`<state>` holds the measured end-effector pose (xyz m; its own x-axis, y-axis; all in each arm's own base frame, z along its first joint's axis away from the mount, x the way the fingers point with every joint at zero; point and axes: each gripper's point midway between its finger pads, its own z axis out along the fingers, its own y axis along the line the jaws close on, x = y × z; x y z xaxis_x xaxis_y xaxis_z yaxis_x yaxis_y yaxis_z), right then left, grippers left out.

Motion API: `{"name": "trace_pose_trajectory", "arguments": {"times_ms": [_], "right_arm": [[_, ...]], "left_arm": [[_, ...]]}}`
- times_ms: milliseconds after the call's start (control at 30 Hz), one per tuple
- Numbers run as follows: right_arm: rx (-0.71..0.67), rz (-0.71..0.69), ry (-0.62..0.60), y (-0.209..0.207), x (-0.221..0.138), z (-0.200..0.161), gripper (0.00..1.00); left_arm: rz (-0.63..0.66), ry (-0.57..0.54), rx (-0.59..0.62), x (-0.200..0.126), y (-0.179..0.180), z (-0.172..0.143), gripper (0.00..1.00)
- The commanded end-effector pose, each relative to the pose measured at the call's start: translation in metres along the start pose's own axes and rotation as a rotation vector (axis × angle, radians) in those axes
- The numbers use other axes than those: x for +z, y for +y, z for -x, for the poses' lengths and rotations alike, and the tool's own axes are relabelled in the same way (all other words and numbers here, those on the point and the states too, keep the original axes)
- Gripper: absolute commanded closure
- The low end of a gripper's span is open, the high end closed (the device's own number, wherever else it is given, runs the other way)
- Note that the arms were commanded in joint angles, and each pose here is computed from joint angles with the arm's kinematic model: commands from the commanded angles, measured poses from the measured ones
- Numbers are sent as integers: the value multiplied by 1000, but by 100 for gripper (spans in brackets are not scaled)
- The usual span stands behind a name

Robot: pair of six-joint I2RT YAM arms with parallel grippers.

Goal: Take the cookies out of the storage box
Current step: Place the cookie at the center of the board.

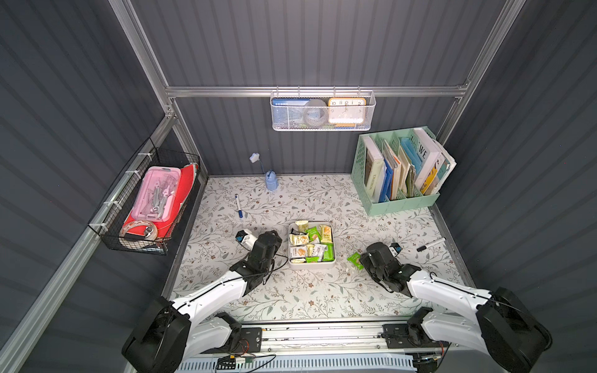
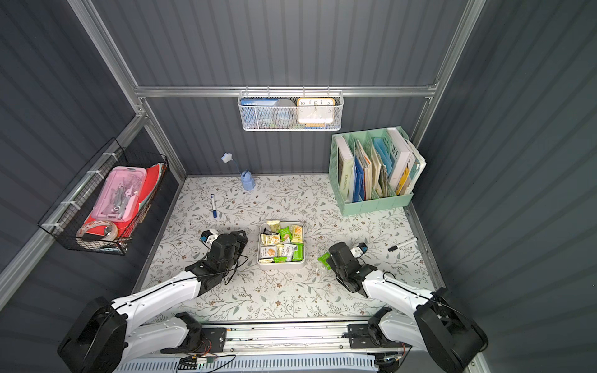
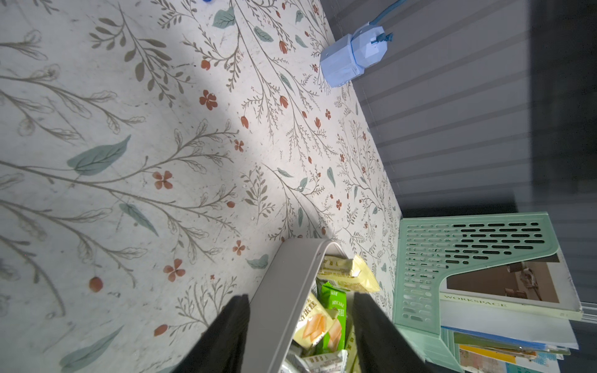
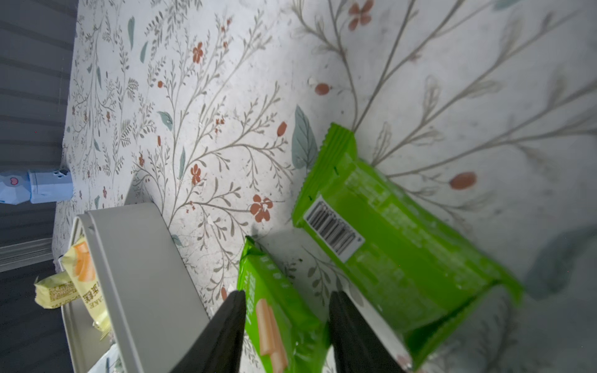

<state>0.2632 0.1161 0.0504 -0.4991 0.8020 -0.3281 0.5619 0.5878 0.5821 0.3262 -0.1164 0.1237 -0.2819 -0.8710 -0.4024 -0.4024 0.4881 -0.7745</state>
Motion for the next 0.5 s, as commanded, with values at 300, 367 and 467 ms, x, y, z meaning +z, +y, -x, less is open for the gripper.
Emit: {"name": "trace_pose_trajectory", "arguments": {"times_ms": [300,367,467], "right_arm": [[-624,1,80,29,-28,10,53],[-687,-31,164,30,-22,4,53],[-789,-78,311,29,-13,-13,47]], "left_arm": [[25,66,103,12,-4,-13,43],[21,74,113,12,-6,-15,43],[12,86,121,12,-8,-16,43]]}}
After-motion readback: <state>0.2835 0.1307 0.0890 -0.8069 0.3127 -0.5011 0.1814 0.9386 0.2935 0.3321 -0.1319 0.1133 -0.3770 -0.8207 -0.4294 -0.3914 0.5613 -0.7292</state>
